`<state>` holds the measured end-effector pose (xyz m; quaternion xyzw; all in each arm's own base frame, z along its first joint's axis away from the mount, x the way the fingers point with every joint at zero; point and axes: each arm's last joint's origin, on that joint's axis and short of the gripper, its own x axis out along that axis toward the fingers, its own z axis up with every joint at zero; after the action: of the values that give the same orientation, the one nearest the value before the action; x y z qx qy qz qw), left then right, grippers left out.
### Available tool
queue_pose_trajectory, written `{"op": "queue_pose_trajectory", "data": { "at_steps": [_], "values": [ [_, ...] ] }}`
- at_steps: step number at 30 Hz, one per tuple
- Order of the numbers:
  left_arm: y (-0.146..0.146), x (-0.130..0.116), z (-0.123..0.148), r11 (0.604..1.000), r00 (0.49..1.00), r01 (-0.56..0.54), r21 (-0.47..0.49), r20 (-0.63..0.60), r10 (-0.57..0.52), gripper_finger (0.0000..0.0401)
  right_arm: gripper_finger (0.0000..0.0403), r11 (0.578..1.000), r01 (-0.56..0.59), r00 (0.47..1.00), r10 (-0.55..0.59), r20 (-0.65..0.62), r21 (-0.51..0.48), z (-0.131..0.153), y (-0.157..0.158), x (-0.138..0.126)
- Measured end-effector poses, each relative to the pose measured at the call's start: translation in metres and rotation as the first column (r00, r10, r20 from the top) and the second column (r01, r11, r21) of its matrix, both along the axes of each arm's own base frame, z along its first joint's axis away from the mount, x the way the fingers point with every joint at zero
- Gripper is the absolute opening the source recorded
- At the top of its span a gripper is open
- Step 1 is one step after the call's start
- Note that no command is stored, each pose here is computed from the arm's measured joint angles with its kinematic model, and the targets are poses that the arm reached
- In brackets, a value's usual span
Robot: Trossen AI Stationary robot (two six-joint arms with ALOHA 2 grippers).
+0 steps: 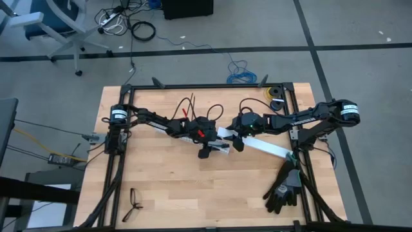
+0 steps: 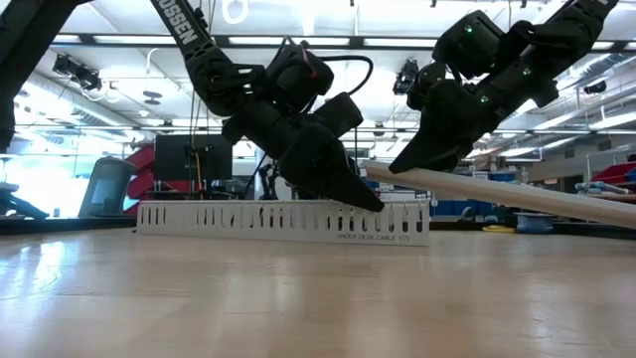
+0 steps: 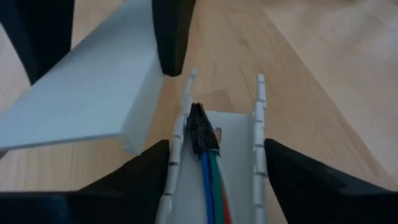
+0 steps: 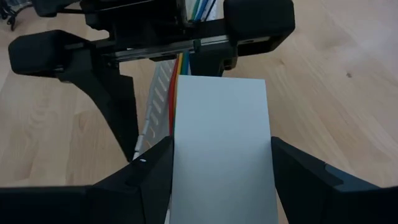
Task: Ziptie cables
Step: Close the white cable duct with the white cable duct cover
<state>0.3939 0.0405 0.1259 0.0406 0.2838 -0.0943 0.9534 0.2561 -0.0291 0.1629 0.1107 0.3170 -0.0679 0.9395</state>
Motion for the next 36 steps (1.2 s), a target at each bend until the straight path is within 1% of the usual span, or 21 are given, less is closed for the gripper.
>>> {"op": "queue_pose_trajectory", "data": {
  "at_steps": [4,7,10,15,17,22,29,33,36],
  "values": [
    [0.003,-0.001,0.000,1.000,1.000,-0.013,-0.001,-0.018,0.013,0.0244,0.0229,1.000,0.000,1.000,0.000,0.000,0.001,0.000,0.000,0.000],
    [0.007,-0.003,0.000,1.000,0.999,-0.023,-0.001,-0.036,0.023,0.0236,0.0229,1.000,0.001,1.000,-0.001,-0.005,0.001,0.000,0.000,0.000],
    [0.013,-0.008,0.005,0.999,0.996,-0.044,0.015,-0.073,0.045,0.0235,0.0229,1.000,0.001,1.000,-0.001,-0.008,0.001,-0.001,0.000,-0.001],
    [0.025,-0.024,0.016,0.993,0.981,-0.068,0.096,-0.176,0.085,0.0234,0.0229,1.000,0.004,1.000,-0.004,-0.010,0.007,-0.001,0.000,-0.001],
    [0.028,-0.030,0.018,0.992,0.974,-0.064,0.105,-0.210,0.085,0.0234,0.0229,1.000,0.005,1.000,-0.005,-0.010,0.007,-0.001,0.000,-0.001],
    [0.031,-0.037,0.015,0.993,0.953,-0.062,0.098,-0.290,0.088,0.0234,0.0229,1.000,0.006,1.000,-0.006,-0.010,0.008,-0.001,0.000,-0.001],
    [0.030,-0.039,0.022,0.992,0.959,-0.068,0.107,-0.266,0.095,0.0234,0.0229,1.000,0.006,1.000,-0.006,-0.010,0.009,-0.001,0.000,-0.001],
    [0.034,-0.046,0.026,0.990,0.944,-0.086,0.113,-0.310,0.117,0.0234,0.0229,1.000,0.006,1.000,-0.006,-0.014,0.009,-0.001,0.000,-0.001],
    [0.035,-0.052,0.028,0.989,0.939,-0.094,0.113,-0.321,0.126,0.0234,0.0229,1.000,0.007,1.000,-0.006,-0.018,0.009,-0.001,0.000,-0.001]
  ]
}}
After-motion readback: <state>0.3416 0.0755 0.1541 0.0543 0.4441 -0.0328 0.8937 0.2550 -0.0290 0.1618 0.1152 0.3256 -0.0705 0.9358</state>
